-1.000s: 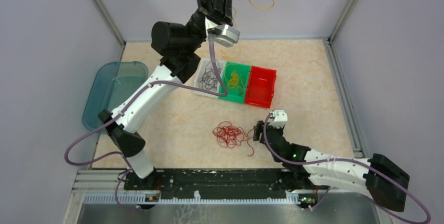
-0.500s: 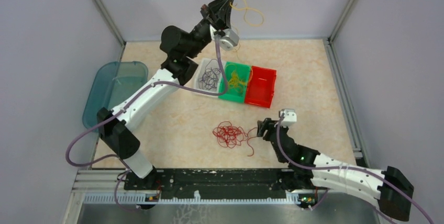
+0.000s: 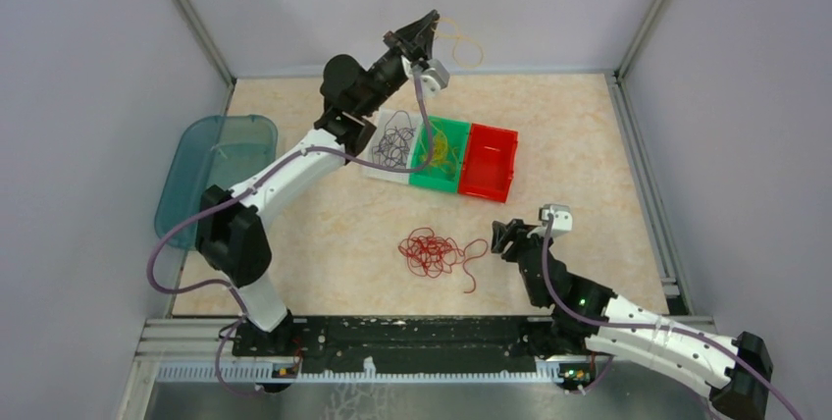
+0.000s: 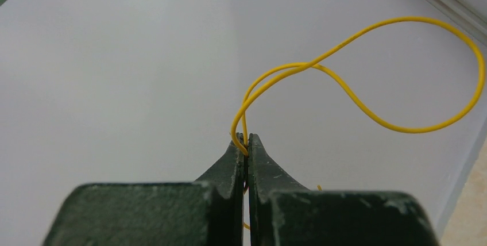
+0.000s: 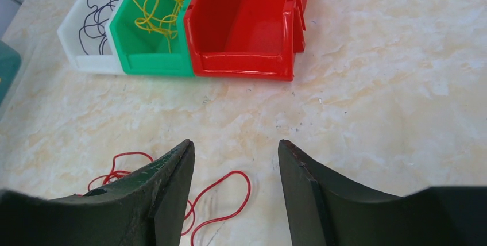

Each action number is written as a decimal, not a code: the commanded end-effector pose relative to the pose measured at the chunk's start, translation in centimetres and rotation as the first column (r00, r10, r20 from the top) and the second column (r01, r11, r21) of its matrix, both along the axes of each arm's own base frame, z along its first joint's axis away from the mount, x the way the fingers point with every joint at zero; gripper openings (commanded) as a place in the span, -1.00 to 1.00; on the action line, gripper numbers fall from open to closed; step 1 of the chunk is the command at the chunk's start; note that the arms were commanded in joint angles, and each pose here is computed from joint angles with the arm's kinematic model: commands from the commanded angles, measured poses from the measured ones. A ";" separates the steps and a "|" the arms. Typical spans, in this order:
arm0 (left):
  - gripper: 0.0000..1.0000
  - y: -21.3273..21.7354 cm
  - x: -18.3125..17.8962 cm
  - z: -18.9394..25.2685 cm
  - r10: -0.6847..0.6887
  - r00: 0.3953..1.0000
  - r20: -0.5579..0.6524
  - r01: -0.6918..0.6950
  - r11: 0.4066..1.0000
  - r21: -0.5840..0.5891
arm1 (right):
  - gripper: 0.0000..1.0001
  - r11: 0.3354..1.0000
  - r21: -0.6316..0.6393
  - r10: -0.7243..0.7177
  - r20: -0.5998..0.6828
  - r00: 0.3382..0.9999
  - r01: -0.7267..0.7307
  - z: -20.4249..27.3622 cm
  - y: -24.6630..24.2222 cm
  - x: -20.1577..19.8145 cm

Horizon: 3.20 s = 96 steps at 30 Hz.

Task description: Untangle the cables

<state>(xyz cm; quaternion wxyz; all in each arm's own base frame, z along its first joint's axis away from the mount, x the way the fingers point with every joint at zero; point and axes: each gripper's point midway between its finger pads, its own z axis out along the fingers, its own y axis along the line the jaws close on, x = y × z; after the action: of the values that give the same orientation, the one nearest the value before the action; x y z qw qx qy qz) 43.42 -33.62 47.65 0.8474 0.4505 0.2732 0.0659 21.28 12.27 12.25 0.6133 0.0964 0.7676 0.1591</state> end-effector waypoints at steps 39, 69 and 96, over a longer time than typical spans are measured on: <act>-1.00 -0.8 0.9 -33.8 0.400 0.293 -0.868 0.120 0.886 0.449 | 0.03 0.995 0.084 -0.051 0.042 0.998 0.048 3.9 -0.2 0.6; 0.54 -2.7 1.0 -25.3 0.317 0.306 -0.898 0.113 0.924 0.365 | 0.03 0.994 0.101 -0.057 0.046 0.997 0.052 4.8 0.7 1.4; 1.00 12.9 -3.1 -18.6 0.149 0.077 -0.986 0.036 0.988 0.152 | -0.04 0.959 0.273 0.131 -0.206 0.970 -0.072 4.0 9.4 23.5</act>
<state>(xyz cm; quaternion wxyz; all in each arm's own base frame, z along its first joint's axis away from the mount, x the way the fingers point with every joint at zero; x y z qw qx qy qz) 42.27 -20.56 27.96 0.4035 0.4153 0.7968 -0.1725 41.76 22.02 13.14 0.4564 0.1441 0.8317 0.2816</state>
